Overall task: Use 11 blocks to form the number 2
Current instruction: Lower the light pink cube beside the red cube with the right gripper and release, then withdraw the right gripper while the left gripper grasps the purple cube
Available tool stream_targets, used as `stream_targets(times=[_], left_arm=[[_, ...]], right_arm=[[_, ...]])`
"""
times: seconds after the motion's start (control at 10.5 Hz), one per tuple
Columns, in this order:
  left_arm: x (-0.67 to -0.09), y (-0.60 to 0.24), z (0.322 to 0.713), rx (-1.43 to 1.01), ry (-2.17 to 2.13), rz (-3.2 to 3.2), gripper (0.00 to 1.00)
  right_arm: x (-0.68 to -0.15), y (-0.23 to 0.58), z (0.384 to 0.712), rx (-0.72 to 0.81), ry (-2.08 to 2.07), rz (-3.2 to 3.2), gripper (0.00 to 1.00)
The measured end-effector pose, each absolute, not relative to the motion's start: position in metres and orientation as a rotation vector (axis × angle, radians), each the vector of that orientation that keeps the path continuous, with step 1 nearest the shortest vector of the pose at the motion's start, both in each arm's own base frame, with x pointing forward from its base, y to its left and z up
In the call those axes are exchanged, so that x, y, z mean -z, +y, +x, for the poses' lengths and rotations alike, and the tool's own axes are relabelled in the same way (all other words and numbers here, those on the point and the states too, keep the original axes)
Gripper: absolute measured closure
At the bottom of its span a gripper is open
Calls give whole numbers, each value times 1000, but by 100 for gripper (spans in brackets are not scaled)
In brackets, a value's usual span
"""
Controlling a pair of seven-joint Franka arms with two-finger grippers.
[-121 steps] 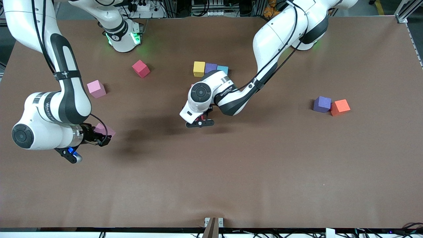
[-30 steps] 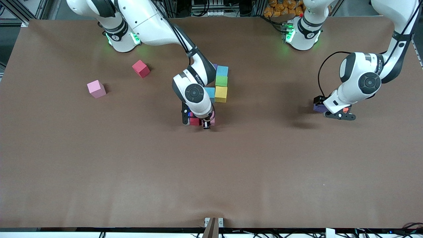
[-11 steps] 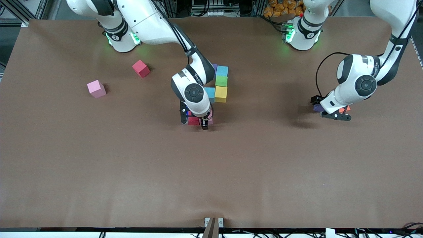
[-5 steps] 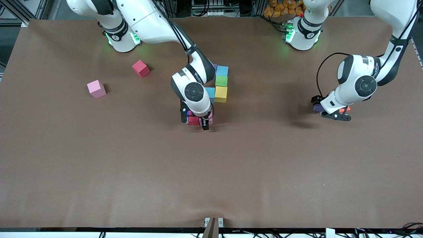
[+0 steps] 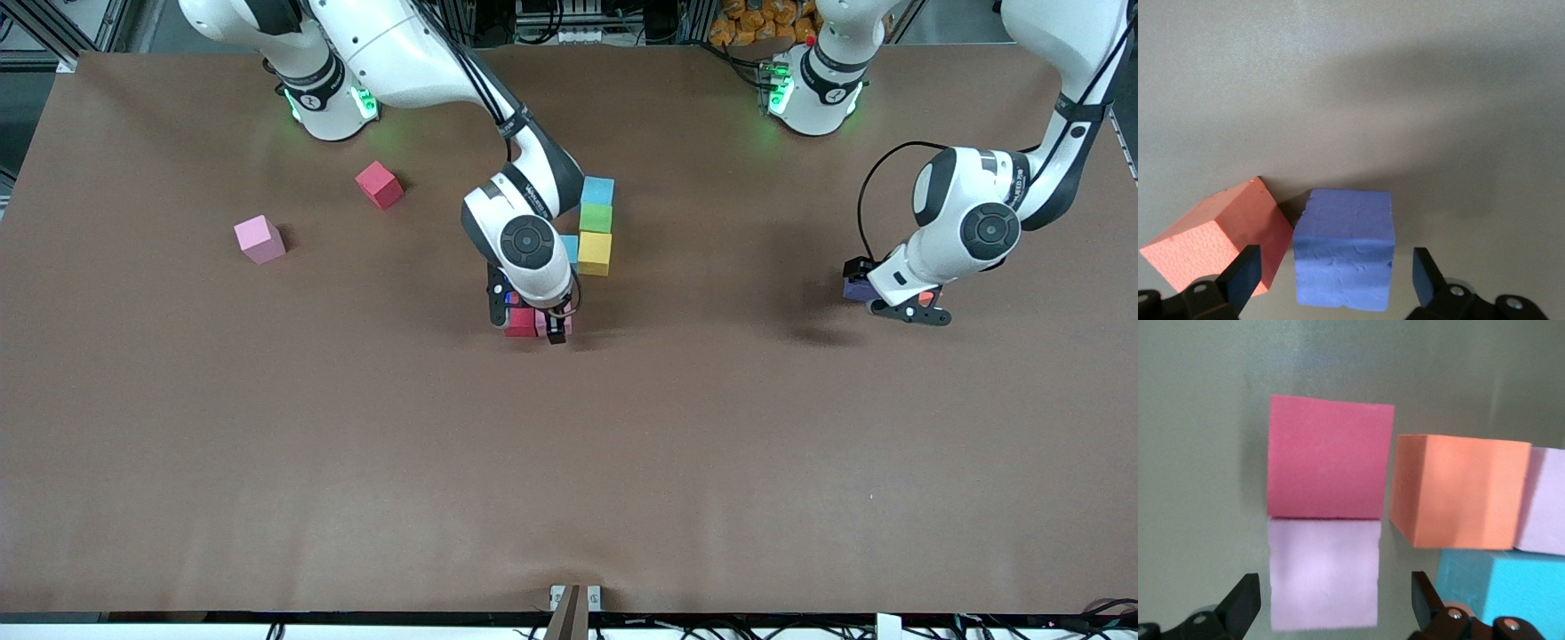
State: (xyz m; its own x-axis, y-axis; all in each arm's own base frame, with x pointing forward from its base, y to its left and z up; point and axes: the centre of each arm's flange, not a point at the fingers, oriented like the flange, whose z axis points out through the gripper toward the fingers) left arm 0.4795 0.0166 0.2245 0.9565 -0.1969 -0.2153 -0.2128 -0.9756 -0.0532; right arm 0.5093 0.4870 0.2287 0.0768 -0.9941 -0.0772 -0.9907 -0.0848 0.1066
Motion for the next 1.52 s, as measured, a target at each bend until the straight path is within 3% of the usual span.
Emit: stream_targets(times=[0.29, 0.76, 1.14, 1.52], left_arm=[[-224, 17, 479, -324, 316, -3033, 0], [-215, 17, 478, -347, 318, -3044, 0], [-213, 18, 479, -351, 315, -3048, 0], [-211, 19, 478, -358, 312, -3051, 0]], right_arm=[[-257, 484, 513, 208, -2120, 2293, 0], [-288, 412, 572, 212, -2117, 2336, 0], [-296, 305, 631, 225, -1951, 2490, 0], [-304, 183, 669, 281, -1745, 2634, 0]])
